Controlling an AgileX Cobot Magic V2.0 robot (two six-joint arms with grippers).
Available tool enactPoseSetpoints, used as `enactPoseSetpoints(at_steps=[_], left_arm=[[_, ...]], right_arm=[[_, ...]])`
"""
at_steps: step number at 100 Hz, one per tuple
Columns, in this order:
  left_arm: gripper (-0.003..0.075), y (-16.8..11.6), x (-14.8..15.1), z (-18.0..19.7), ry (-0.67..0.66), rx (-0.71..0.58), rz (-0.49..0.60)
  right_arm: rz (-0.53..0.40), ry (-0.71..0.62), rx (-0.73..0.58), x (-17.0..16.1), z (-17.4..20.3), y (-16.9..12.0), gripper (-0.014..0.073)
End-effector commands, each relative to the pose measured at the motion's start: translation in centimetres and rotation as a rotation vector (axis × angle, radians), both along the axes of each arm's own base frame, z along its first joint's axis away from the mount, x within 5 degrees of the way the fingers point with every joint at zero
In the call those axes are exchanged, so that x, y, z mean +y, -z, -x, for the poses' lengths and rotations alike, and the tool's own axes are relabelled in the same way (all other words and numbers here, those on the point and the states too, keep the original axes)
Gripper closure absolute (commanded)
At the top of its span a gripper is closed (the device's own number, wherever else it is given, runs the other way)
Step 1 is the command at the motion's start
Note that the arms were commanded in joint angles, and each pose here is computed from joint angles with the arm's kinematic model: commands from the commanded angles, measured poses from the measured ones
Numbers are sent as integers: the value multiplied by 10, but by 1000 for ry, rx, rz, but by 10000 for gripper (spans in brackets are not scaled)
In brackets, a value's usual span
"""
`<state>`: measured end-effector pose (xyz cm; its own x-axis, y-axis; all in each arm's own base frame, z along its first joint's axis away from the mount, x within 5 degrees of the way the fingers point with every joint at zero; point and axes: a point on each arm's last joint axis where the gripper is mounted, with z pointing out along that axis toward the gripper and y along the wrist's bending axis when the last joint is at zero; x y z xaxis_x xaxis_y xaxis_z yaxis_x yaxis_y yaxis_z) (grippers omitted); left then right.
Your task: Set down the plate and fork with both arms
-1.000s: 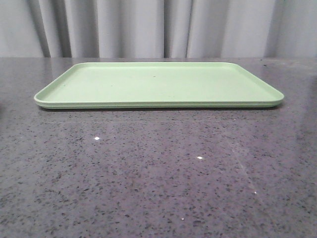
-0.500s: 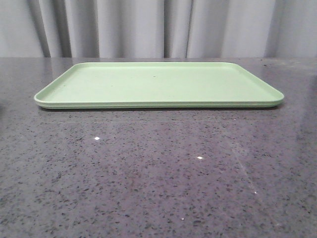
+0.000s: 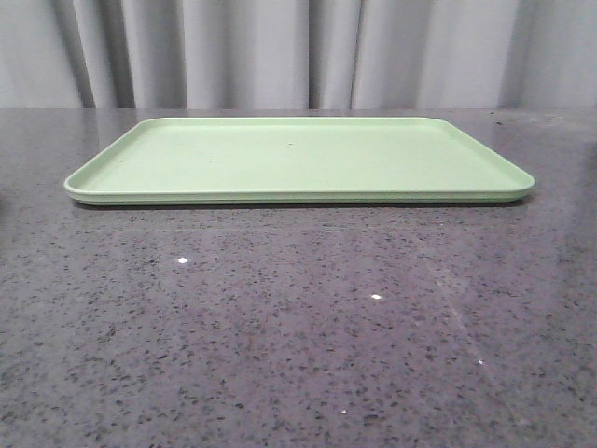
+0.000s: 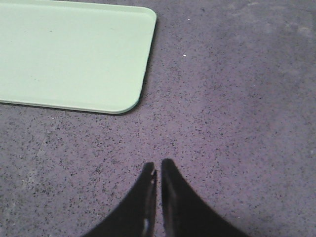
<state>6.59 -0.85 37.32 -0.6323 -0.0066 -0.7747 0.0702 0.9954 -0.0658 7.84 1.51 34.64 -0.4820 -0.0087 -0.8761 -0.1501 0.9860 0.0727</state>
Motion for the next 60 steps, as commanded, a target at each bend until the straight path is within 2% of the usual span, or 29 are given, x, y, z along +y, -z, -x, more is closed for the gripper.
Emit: enactPoseSetpoints(at_steps=[1, 8, 18, 33, 60], left_arm=[[198, -12, -1, -4, -1, -67, 19], [116, -12, -1, -4, -3, -68, 15], [113, -12, 0, -4, -6, -70, 9], [113, -12, 7, -5, -52, -76, -57], [113, -10, 10, -20, -95, -54, -68]], right_arm=[[-17, 1, -81, 1, -3, -14, 378], [-18, 2, -86, 1, -4, -15, 245], [-18, 2, -88, 1, -4, -15, 141], [-17, 1, -83, 1, -3, -15, 129], [-17, 1, -82, 1, -3, -15, 129]])
